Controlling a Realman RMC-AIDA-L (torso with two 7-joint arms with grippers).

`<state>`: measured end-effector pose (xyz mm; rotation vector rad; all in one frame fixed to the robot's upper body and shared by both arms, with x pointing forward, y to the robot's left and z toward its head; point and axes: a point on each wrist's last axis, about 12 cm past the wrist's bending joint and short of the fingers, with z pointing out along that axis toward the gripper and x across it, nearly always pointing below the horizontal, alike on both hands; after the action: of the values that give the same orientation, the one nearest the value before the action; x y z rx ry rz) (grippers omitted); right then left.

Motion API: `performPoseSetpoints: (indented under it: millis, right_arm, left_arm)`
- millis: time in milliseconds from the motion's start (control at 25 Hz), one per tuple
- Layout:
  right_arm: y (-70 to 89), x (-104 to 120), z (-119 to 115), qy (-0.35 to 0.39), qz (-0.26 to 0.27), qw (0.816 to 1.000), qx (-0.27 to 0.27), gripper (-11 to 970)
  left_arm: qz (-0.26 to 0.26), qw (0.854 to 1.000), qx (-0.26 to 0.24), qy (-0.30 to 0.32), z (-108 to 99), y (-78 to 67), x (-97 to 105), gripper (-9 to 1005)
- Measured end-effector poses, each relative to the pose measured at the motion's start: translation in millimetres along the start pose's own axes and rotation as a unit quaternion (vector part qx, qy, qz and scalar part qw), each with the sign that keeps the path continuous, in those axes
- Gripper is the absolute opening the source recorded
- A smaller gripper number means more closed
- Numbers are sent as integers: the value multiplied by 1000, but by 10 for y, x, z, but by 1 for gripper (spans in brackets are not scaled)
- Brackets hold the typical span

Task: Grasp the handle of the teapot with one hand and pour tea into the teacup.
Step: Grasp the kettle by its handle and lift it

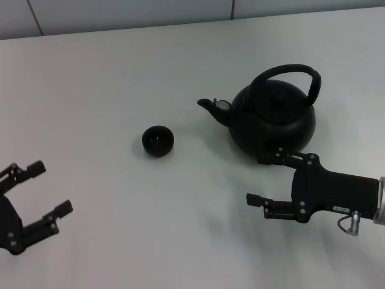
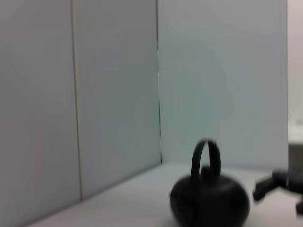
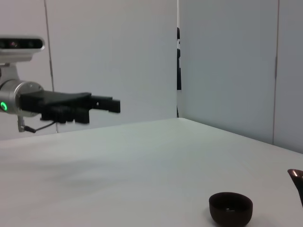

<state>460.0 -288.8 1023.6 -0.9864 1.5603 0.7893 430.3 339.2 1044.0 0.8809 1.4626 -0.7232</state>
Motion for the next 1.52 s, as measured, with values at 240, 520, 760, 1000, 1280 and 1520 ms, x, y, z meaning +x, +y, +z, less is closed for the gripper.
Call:
performPoseSetpoints:
  millis: [240, 520, 760, 1000, 1280, 1520]
  right_arm:
    - [5, 17, -9, 3, 2, 1000, 4, 813]
    - [20, 21, 4, 0, 4, 1000, 4, 813]
    - [169, 45, 27, -74, 29, 995, 54, 813]
    - [648, 213, 108, -156, 37, 959, 236, 813]
    - [902, 213, 202, -128, 14, 877, 463, 814]
    - [804, 243, 194, -112, 21, 863, 492, 814]
  left_arm:
    - [14, 997, -19, 72, -67, 53, 149, 800]
    - [16, 997, -22, 79, -42, 85, 155, 800]
    - [13, 997, -23, 75, -9, 79, 155, 800]
    - [11, 998, -27, 64, 9, 73, 141, 800]
    - [12, 998, -26, 65, 2, 77, 138, 800]
    - [10, 998, -28, 64, -5, 69, 142, 800]
